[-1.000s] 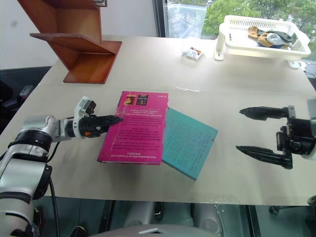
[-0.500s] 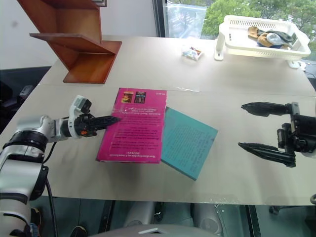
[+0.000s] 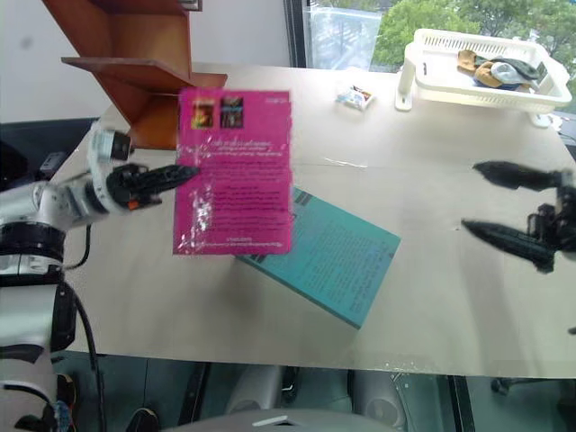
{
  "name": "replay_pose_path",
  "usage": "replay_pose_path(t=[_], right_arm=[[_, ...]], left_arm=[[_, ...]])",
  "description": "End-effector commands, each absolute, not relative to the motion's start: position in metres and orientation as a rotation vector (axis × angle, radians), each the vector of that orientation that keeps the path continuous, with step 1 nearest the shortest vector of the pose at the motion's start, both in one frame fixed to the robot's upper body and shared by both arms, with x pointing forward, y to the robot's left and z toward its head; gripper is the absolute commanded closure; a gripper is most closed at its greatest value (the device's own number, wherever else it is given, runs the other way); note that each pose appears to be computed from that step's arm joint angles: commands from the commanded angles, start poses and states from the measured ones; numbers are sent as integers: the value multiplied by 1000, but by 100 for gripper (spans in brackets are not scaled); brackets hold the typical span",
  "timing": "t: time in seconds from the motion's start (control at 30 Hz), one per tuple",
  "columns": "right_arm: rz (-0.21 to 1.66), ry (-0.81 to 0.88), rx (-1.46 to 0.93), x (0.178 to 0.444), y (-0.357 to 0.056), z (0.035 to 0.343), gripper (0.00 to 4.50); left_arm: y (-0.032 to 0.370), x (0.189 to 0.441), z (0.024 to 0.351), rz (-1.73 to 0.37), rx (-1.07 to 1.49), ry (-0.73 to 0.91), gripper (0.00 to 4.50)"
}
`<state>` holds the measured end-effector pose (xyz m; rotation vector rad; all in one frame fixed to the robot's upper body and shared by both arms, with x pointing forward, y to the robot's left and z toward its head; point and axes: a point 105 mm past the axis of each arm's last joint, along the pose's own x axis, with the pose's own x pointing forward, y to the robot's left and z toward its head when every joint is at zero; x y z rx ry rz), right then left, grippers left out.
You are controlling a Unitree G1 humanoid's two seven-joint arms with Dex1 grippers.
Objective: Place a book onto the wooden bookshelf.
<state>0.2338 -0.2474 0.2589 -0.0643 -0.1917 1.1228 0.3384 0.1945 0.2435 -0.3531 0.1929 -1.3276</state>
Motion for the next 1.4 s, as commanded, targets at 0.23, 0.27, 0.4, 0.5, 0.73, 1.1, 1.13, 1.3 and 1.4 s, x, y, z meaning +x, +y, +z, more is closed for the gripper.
replay_pose_path(t=[0.23,0.27,0.4,0.5,0.73,1.1,1.13,1.3,1.4], right_arm=[[1136,-337,100,229,-277,294,0],[1142,-341,116,229,-279,297,0],[1225,-356,171,225,-283,309,0],[1261,-360,190,227,-285,313,0],[1290,-436,253,232,-291,321,0],[1329,-424,330,234,-295,320,0],[1329,-423,332,234,-295,319,0],[1313,-387,324,237,-293,313,0],[1306,-384,321,239,-293,312,0]], left_arm=[[148,331,336,-1127,506,-297,375],[149,333,338,-1091,579,-309,375],[169,347,353,-860,949,-330,375],[184,352,376,-704,1122,-375,375],[183,344,410,-616,1221,-497,375],[215,348,414,-469,1501,-421,375],[219,350,413,-452,1520,-402,375],[237,351,426,-375,1532,-373,375],[262,353,427,-317,1602,-263,375]])
